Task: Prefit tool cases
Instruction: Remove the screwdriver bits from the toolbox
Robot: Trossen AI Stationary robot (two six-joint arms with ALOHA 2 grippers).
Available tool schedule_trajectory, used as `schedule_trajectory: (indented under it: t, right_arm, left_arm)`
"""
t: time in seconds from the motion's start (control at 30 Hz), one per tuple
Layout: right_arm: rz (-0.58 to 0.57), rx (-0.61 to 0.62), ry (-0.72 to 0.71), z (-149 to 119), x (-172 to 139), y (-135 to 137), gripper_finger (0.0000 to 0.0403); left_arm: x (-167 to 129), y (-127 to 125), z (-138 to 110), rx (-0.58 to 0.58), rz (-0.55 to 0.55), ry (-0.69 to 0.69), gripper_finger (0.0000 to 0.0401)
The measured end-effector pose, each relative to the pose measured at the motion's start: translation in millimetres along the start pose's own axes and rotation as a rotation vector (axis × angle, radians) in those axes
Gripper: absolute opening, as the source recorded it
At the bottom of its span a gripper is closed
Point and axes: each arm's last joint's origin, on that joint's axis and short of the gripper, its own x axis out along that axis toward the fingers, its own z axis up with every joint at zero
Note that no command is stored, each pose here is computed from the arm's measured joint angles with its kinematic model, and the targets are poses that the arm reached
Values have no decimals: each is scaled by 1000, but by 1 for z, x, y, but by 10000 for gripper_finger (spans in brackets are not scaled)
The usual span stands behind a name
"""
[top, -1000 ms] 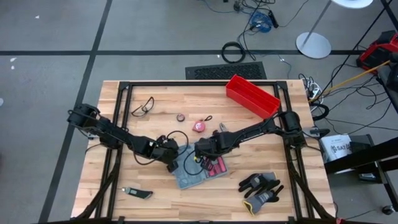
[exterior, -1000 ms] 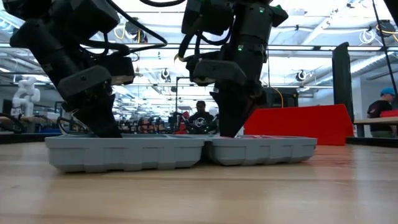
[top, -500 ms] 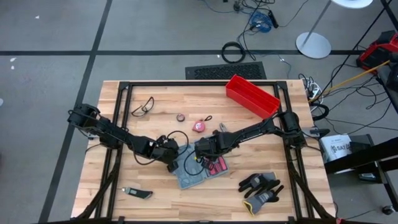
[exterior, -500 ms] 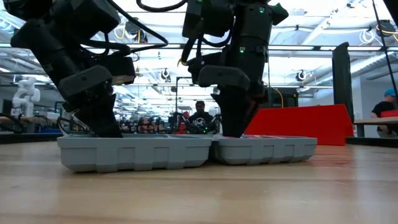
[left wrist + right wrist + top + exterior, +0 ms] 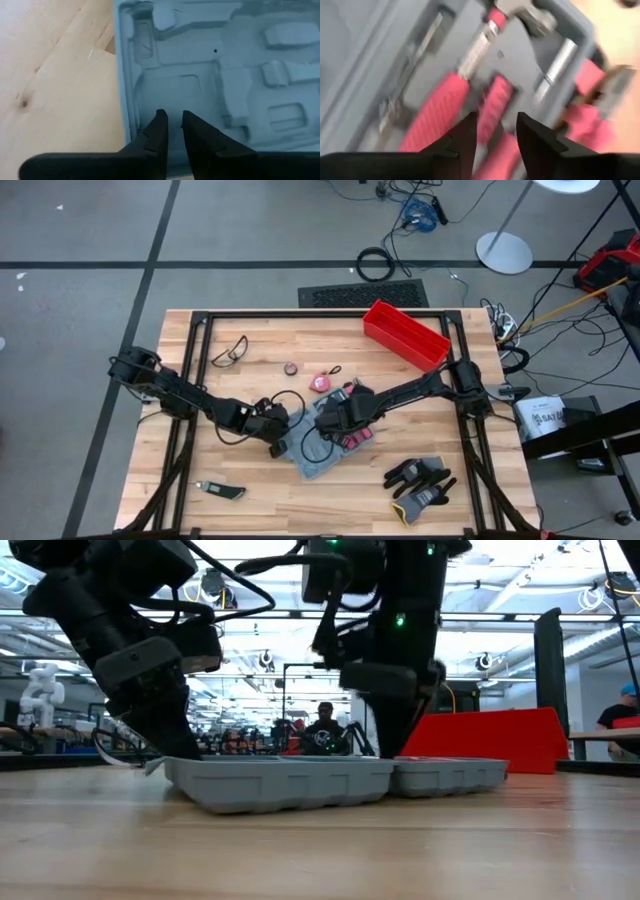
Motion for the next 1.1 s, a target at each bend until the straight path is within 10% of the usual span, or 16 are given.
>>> schedule_trajectory:
  t: [0.23, 0.6, 1.1]
  right_arm:
    - [-118, -14, 19, 0, -15, -9, 126]
    - [103, -48, -115, 20, -14, 7, 125]
    - [-44, -59, 1, 18, 25, 5, 72]
  left_arm:
    - [0, 1, -2, 7, -2, 21, 27]
    - [0, 1, -1, 9, -1, 12, 4]
    - [1, 0, 0, -5, 2, -3, 2]
